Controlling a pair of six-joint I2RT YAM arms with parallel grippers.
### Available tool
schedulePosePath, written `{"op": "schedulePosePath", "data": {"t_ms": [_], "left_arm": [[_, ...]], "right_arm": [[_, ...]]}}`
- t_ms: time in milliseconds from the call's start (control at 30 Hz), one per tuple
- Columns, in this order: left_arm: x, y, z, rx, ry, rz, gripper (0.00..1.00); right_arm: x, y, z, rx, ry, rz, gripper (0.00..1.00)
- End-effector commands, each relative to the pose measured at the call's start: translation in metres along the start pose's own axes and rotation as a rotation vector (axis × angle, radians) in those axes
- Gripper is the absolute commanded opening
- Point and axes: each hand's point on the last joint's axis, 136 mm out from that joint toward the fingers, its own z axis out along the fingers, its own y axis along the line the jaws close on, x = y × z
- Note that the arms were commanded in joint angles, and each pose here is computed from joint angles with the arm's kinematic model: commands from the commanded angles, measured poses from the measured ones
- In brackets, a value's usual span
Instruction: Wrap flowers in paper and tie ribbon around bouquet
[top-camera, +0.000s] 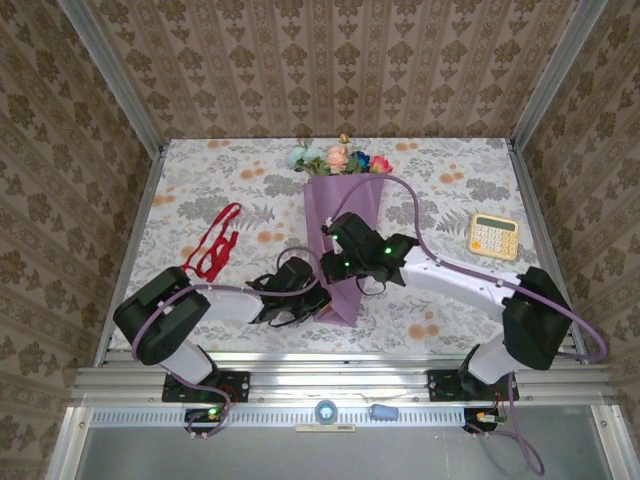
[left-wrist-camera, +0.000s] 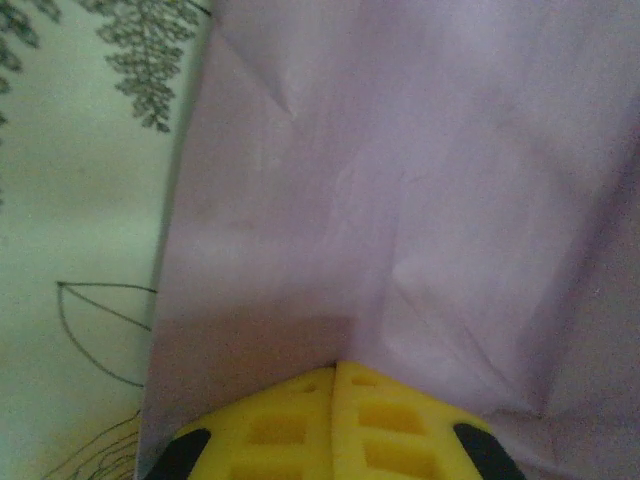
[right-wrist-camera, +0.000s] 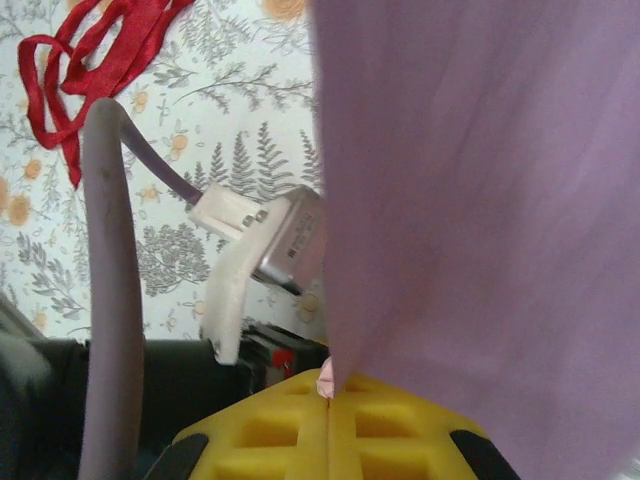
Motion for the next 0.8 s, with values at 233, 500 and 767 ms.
{"op": "schedulePosePath", "data": {"t_ms": [233, 500, 767], "left_arm": [[-0.010, 0.008, -0.023, -0.002, -0.177, 0.002, 0.03], [-0.006, 0.029, -0.073, -0.051, -0.230, -0.129, 0.02], [-0.001, 0.071, -0.065, -0.087, -0.234, -0.247, 0.00]], "right_arm": [[-0.017, 0.022, 0.035, -0.170, 0.026, 0.107, 0.00], [-0.018, 0.024, 0.044, -0.193, 0.042, 0.121, 0.00], [-0.018, 0.032, 0.052, -0.236, 0.065, 0.123, 0.00]]}}
